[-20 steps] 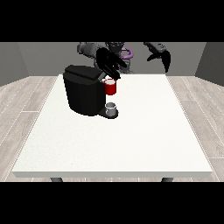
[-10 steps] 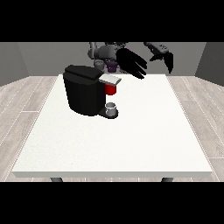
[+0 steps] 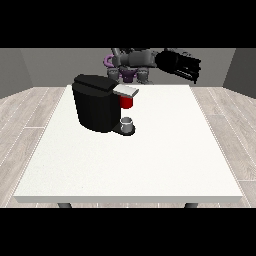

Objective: Insert the coffee pod into the coffee machine and close the lid

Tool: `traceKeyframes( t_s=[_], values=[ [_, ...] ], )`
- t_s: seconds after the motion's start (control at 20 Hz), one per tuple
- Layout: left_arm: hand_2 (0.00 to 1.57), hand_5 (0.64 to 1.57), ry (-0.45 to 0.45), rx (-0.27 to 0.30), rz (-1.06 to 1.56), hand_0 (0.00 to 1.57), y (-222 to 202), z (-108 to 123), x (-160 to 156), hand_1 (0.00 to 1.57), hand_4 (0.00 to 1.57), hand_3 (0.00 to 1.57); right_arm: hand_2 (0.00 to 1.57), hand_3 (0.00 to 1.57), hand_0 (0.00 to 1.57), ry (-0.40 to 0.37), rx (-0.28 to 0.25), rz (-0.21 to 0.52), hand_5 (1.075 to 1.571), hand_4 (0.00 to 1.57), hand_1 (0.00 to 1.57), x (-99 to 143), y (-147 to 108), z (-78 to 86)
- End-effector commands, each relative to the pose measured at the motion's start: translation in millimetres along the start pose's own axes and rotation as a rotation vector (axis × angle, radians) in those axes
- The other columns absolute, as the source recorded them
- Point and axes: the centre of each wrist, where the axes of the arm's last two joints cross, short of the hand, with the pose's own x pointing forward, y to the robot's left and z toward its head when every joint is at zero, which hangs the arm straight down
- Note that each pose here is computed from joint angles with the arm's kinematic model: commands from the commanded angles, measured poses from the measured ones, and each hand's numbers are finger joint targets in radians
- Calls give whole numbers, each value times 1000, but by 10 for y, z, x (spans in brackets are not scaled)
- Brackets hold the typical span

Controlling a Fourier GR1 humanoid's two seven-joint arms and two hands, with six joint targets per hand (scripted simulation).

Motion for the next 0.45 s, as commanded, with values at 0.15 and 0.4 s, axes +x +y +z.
traceKeyframes(
  t_s=[0.15, 0.4],
  values=[
    [0, 1571, 95, 78, 27, 0, -36, 252, -267, 0, 266, 0, 0, 0, 0, -119, 142, -60, 1571, 172, 0, -132, 755, 207],
    [0, 1571, 168, 177, 66, 0, 220, 579, -438, 0, 266, 0, 0, 0, 0, -113, 267, -169, 1571, 259, 0, -436, 1209, 525]
  ],
)
